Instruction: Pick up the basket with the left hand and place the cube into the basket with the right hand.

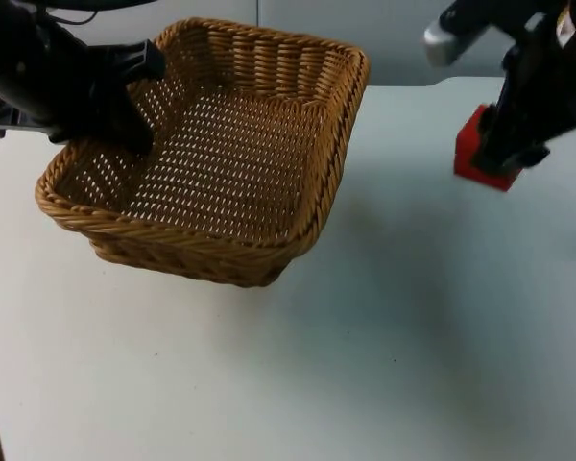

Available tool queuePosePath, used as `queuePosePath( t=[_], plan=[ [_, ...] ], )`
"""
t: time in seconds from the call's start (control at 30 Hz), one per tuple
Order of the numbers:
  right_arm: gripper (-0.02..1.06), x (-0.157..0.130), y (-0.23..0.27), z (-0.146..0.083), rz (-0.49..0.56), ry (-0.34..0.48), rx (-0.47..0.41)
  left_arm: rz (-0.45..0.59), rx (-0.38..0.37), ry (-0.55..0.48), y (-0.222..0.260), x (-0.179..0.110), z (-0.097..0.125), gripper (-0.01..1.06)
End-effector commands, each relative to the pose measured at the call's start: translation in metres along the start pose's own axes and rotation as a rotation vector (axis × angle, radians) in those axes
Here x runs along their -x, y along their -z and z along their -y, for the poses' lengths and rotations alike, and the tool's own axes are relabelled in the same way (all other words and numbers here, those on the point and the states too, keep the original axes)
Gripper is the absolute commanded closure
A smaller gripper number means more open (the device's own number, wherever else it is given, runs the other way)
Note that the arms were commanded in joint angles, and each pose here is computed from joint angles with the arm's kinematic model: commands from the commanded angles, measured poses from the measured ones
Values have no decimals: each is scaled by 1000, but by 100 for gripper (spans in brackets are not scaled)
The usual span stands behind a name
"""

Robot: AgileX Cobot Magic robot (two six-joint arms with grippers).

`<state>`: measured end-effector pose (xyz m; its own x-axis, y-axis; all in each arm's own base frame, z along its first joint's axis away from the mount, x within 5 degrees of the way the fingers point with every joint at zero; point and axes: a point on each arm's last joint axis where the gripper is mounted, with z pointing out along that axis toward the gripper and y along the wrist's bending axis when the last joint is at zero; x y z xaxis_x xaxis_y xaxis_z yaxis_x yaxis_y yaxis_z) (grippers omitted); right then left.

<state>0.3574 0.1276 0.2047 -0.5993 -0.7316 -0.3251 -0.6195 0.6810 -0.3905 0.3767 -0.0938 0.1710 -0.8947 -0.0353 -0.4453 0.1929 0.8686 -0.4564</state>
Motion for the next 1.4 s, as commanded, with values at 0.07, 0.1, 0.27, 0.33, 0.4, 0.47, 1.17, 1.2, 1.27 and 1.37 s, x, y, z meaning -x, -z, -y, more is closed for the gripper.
queuePosePath(
  t=[0.07, 0.1, 0.27, 0.33, 0.4, 0.47, 1.17, 1.2, 1.27, 1.37],
  plan=[
    [105, 33, 52, 24, 179, -131, -61, 21, -13, 18, 5, 3, 4, 105],
    [105, 33, 52, 24, 179, -131, -61, 21, -13, 18, 5, 3, 4, 105],
    [105, 68, 88, 3, 428, -148, 140, 23, -12, 18, 5, 3, 4, 105],
    [105, 80, 94, -20, 511, -82, 273, 23, -12, 18, 5, 3, 4, 105],
    [105, 84, 94, -29, 525, -66, 316, 23, -12, 18, 5, 3, 4, 105],
    [105, 89, 85, -44, 516, -56, 364, 23, -12, 18, 5, 3, 4, 105],
    [4, 106, 34, -79, 427, 72, 360, 23, -12, 18, 5, 3, 4, 105],
    [9, 105, 39, -71, 431, 76, 334, 23, -12, 18, 5, 3, 4, 105],
    [26, 104, 53, -59, 436, 71, 302, 23, -12, 18, 5, 3, 4, 105],
    [88, 97, 83, -26, 433, 25, 225, 23, -12, 18, 5, 3, 4, 105]
  ],
)
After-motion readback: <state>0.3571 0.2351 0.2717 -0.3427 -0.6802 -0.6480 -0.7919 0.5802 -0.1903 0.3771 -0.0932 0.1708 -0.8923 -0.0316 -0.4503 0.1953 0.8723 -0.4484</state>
